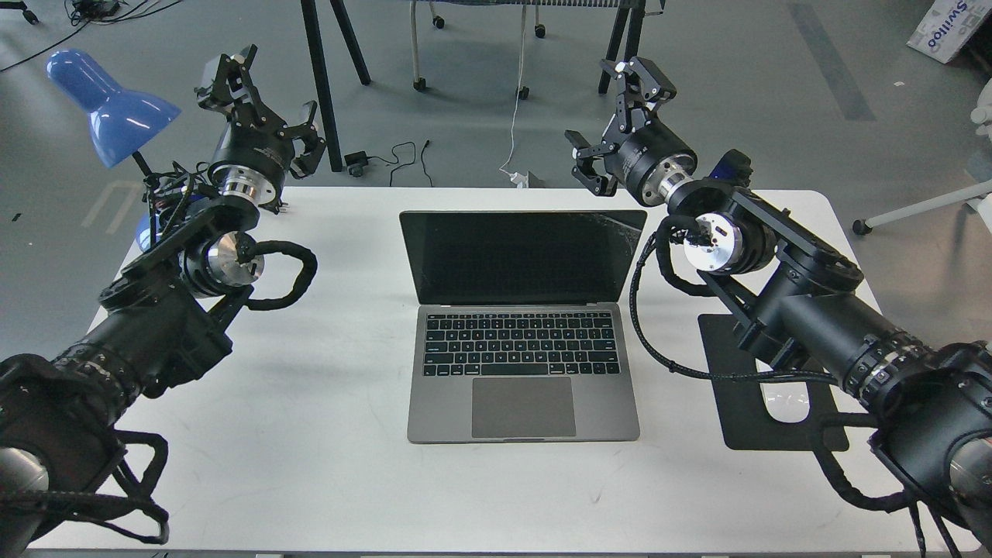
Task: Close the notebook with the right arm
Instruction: 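Raise the right gripper and move it over the laptop screen's top edge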
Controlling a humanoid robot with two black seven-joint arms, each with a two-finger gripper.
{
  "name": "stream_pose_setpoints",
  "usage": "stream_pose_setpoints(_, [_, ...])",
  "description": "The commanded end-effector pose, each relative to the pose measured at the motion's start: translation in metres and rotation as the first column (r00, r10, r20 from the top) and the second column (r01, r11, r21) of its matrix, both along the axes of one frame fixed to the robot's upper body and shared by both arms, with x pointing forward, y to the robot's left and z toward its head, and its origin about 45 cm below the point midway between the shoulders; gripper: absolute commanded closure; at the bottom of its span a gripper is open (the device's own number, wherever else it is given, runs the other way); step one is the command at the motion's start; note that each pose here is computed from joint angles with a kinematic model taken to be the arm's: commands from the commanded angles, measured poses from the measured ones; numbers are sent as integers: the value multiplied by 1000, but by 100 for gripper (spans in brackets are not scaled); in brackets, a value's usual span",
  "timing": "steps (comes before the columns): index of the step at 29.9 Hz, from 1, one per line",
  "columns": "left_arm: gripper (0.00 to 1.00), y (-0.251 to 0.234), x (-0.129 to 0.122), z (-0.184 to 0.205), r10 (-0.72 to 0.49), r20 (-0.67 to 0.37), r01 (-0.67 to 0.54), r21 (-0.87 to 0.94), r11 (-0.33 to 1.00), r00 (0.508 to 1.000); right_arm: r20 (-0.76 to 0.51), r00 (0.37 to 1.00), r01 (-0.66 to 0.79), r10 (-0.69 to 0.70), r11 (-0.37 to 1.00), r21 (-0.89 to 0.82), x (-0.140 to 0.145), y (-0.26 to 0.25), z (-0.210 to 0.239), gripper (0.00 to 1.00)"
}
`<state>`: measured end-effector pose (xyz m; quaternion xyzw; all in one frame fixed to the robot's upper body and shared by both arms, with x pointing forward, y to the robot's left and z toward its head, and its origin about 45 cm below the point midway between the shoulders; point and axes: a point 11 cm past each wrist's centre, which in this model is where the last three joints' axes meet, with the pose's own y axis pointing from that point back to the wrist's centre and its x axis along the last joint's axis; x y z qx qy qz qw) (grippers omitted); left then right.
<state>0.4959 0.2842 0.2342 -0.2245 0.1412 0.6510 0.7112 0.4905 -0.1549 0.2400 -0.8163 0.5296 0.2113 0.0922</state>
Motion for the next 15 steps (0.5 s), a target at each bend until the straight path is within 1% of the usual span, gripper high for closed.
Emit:
stream_pose_setpoints(1, [0,0,0,0,1,0,-1,-2,1000,1000,-2,1000,-12,12,1000,1,-2,3,0,0])
stream_pose_setpoints(6, [0,0,0,0,0,0,0,1,1000,1000,-4,1000,-25,25,1000,4,-3,5,-1,0])
stream_pose_setpoints(11, [0,0,0,0,0,0,0,-1,1000,1000,-16,996,-91,90,994,-57,-13,17,-10,0])
stream_pose_setpoints(15, [0,0,0,0,0,0,0,1,1000,1000,-18,994,-109,108,991,-71,-16,19,-12,0])
